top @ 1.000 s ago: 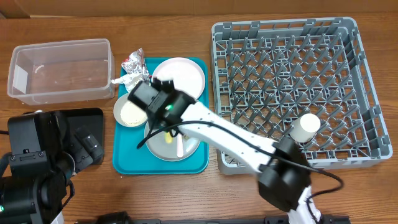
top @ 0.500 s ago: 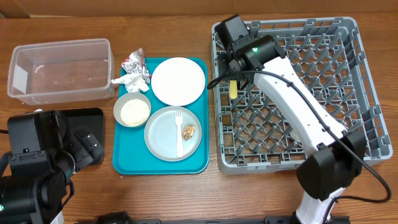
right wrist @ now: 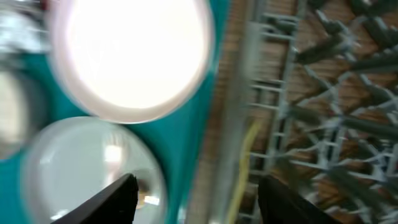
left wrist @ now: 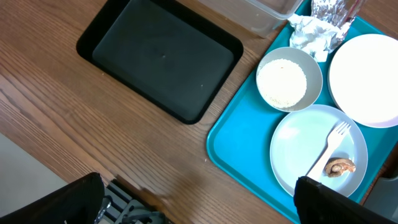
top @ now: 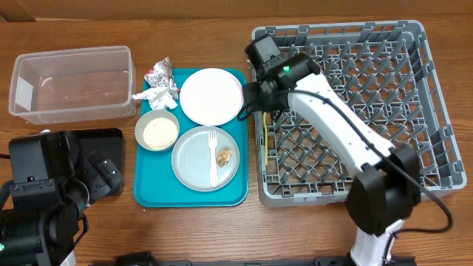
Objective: Sort waste into correct bins and load items into the dishwasher rack
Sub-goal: 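Grasp the pink fork with the right gripper and place it in the rack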
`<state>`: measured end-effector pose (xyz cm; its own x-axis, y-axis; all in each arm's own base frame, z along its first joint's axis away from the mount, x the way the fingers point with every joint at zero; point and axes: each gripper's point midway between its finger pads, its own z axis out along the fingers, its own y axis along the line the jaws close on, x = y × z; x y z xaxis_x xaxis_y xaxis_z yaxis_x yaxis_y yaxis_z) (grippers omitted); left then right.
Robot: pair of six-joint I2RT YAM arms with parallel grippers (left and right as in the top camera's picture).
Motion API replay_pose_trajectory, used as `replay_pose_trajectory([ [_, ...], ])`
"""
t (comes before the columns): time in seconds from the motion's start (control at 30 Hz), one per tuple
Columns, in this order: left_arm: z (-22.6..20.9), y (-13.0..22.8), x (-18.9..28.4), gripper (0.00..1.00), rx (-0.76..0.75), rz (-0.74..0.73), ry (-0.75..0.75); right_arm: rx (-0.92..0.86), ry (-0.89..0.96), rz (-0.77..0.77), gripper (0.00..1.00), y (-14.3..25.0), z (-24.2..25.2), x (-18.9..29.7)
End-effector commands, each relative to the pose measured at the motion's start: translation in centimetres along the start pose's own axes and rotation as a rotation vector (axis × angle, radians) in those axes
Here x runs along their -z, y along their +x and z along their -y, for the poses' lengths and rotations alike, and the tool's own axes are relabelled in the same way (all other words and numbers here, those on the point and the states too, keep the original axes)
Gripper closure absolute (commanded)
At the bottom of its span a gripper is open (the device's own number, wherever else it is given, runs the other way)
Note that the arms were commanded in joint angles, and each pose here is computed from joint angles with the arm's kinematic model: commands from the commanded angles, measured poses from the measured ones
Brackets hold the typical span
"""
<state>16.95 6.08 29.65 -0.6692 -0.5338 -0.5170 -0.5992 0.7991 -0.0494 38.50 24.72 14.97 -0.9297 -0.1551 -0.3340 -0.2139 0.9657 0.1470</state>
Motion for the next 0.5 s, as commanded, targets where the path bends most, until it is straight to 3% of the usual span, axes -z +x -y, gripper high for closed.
replay_pose_trajectory([
  [0.0,-0.3,-0.1,-0.1,0.0,0.001,0.004,-0.017,0.006,-0.125,0.064,0.4,0.8,-6.7,3.5],
  [0.13,-0.3,-0.1,-0.1,0.0,0.001,0.004,-0.017,-0.071,-0.032,0.047,0.51,3.3,-8.2,0.7],
  [0.3,-0.3,-0.1,-0.1,0.0,0.001,0.004,-0.017,-0.093,0.027,-0.052,0.57,6.6,-9.0,-4.8],
  [0.47,-0.3,-0.1,-0.1,0.0,0.001,0.004,-0.017,-0.074,-0.013,-0.153,0.59,9.0,-10.7,-7.2],
])
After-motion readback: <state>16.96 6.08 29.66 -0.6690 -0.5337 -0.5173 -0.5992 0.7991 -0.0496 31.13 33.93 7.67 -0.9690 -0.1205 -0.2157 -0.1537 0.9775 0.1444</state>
